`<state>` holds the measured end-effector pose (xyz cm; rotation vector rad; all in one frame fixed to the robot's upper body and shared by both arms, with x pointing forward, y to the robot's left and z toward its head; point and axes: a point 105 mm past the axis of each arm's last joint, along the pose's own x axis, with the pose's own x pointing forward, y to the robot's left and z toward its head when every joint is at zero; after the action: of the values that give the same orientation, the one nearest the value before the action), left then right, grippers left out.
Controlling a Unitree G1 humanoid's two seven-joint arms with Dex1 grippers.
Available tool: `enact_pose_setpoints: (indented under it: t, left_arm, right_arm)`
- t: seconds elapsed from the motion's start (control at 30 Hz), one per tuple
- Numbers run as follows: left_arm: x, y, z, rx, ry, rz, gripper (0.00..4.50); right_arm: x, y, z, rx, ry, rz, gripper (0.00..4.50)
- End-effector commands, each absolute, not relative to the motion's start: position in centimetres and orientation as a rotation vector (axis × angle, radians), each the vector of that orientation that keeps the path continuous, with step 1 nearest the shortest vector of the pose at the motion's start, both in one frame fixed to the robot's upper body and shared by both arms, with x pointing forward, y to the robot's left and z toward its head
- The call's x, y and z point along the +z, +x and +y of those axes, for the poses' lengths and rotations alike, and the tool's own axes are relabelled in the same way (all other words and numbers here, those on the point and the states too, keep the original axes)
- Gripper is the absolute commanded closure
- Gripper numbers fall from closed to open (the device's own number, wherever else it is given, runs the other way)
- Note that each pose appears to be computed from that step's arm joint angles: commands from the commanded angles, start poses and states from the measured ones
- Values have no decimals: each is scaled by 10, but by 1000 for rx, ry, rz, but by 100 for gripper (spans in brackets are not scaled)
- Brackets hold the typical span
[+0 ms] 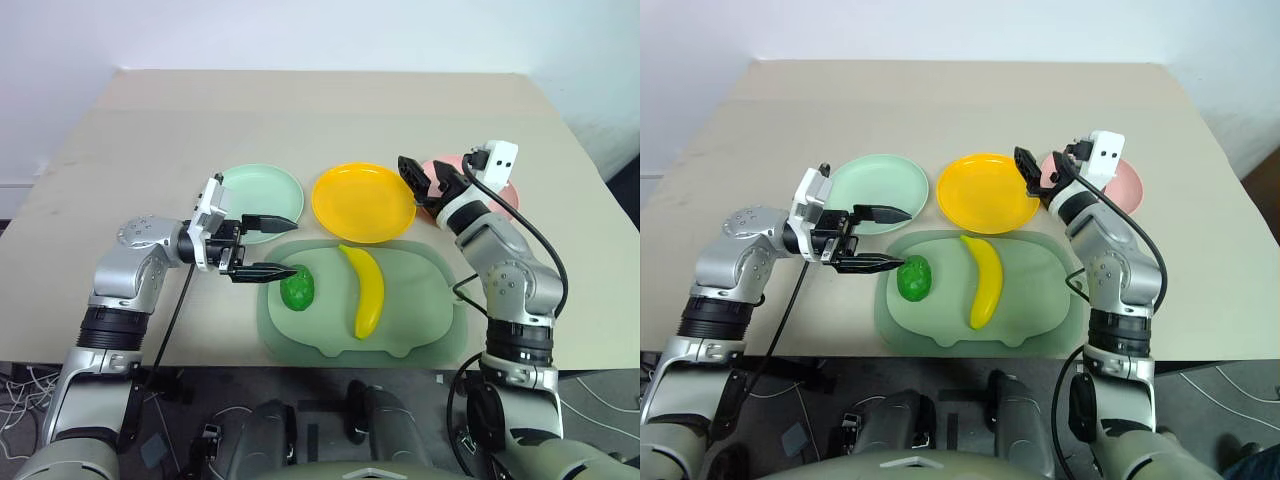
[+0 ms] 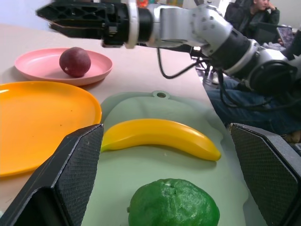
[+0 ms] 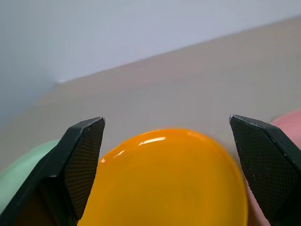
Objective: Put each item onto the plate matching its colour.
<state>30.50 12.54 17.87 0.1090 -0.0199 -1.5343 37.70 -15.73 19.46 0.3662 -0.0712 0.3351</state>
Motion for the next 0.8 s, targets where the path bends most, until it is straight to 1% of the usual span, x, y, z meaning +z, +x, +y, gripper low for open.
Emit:
enact_pose_setpoints:
  t: [0.03, 0.27, 0.37, 0.47, 0.53, 0.73, 0.8]
  left_arm:
    - [187, 305, 126, -1537, 130, -58, 0]
    - [187, 306, 126, -1535, 130, -56, 0]
    - [186, 306, 125, -1543, 127, -55, 0]
    - [185, 307, 123, -1547, 121, -56, 0]
    - [185, 307, 121, -1554, 121, -57, 0]
    - [186, 307, 121, -1563, 119, -58, 0]
    - [185, 308, 121, -1564, 120, -55, 0]
  right_arm:
    - [199, 363, -149, 344, 336, -71, 5]
    - [179, 337, -142, 324, 297, 6, 5]
    - [178, 331, -145, 317, 286, 13, 5]
    - [174, 320, -142, 372, 216, 17, 5]
    - [164, 303, -130, 486, 216, 84, 5]
    - [146, 279, -114, 573, 204, 208, 5]
    - [142, 276, -111, 577, 198, 235, 5]
